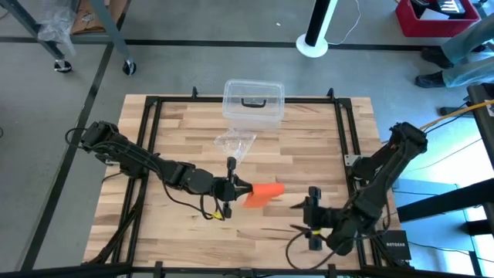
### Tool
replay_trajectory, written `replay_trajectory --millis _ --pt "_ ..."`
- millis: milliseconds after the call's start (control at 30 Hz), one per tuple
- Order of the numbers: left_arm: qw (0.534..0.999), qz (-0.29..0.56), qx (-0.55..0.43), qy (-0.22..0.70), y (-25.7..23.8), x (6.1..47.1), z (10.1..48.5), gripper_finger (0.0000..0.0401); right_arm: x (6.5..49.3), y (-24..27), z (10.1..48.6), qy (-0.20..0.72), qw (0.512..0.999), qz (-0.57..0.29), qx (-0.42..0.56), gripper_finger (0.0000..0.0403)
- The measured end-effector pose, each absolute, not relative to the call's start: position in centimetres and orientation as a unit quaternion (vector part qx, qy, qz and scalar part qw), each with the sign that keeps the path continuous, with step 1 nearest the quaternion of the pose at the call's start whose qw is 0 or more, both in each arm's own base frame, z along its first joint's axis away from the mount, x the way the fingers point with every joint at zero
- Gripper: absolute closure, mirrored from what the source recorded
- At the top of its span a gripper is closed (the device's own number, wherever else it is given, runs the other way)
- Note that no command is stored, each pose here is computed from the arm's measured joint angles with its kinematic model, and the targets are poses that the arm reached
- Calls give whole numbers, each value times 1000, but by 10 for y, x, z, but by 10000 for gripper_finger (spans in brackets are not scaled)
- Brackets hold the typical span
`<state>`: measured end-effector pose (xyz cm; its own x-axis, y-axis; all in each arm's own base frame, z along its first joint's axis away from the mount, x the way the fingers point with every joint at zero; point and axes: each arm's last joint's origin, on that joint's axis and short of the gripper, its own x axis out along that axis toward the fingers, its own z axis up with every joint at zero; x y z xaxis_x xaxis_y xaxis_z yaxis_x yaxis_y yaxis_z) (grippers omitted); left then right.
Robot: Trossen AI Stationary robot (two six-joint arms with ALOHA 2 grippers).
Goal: Roll bandage
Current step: Roll the orange bandage
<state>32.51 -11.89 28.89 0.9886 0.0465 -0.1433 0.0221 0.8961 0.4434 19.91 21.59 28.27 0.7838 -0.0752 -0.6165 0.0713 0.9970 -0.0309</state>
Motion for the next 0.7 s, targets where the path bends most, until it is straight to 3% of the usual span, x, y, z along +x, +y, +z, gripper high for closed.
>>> replay_trajectory --millis 367,700 --pt "974 7 220 61 -120 325 292 391 216 198 211 198 973 -110 36 143" --pt "975 8 216 53 -120 325 294 391 248 184 205 169 981 -91 26 145"
